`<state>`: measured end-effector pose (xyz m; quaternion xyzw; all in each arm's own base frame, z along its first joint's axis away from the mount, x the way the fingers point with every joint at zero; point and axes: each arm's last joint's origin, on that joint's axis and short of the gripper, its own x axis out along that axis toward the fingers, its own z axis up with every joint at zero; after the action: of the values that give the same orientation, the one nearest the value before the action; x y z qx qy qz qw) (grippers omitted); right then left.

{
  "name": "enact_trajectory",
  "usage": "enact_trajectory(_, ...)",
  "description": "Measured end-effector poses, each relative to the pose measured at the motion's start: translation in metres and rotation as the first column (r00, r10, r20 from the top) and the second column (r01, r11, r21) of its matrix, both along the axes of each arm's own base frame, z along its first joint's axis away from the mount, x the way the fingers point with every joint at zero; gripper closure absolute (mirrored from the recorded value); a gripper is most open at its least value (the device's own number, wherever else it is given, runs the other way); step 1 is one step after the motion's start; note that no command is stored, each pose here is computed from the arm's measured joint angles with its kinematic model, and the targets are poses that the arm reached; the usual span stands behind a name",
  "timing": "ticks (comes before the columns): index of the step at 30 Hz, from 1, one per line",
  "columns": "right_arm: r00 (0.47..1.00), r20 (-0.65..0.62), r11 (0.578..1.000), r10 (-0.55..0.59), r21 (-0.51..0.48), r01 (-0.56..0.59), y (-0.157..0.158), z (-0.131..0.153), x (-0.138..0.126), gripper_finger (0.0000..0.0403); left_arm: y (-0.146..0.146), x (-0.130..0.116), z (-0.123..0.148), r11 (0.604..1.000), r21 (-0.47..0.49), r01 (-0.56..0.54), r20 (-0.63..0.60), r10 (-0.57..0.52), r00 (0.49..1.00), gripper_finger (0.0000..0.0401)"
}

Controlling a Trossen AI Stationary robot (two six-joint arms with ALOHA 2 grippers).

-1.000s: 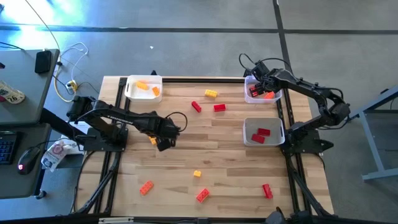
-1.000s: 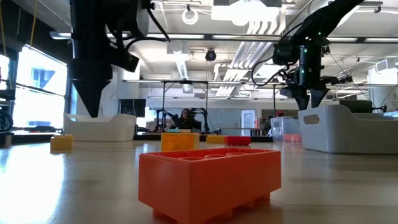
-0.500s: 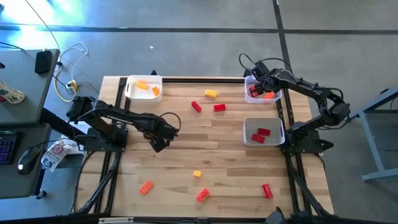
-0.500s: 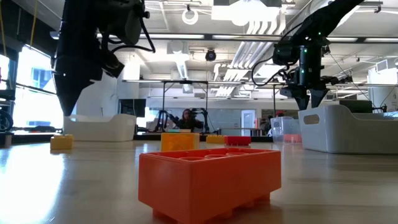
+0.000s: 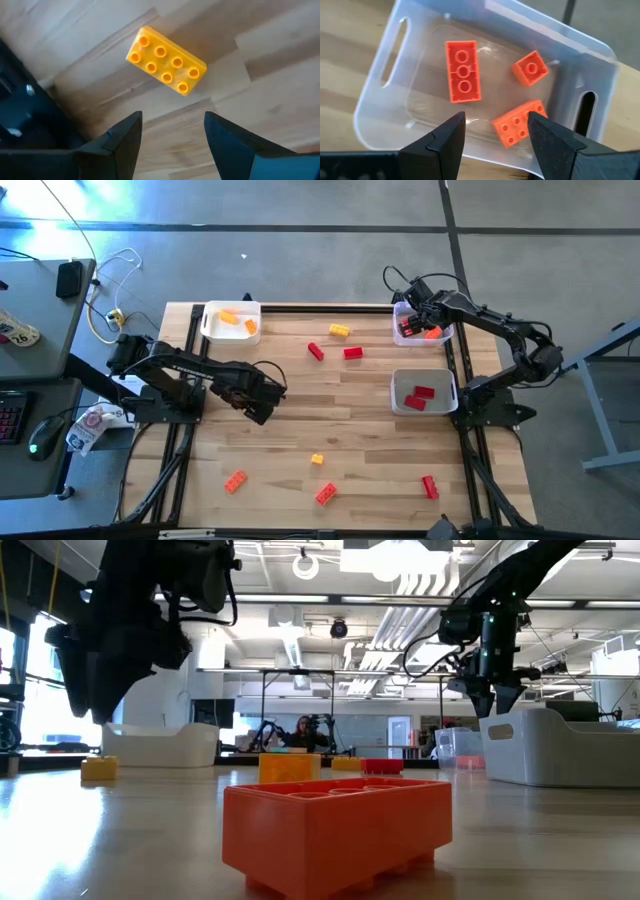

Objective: Sort & place blocks by color
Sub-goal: Put the yellow game piece into the white bin

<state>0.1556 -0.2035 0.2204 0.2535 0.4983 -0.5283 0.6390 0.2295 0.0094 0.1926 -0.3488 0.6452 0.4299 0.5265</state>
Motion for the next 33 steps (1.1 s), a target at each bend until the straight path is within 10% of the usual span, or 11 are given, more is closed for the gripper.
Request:
enact_trajectory(15, 0.987, -0.029, 0.987, 0.158, -0.03, -0.159, 0.001, 0.002, 0.008, 0.0201, 0.001, 0.014, -0.002, 0.932, 0.111, -0.346, 0.179, 0.323, 0.929, 0.0201)
enact_trajectory(33, 0.944, -0.031, 0.941, 0.328, -0.077, -0.329, 0.015, 0.004, 0.033, 0.0201, -0.006, 0.008, -0.011, 0.738, 0.224, -0.637, 0.119, 0.628, 0.769, 0.0201)
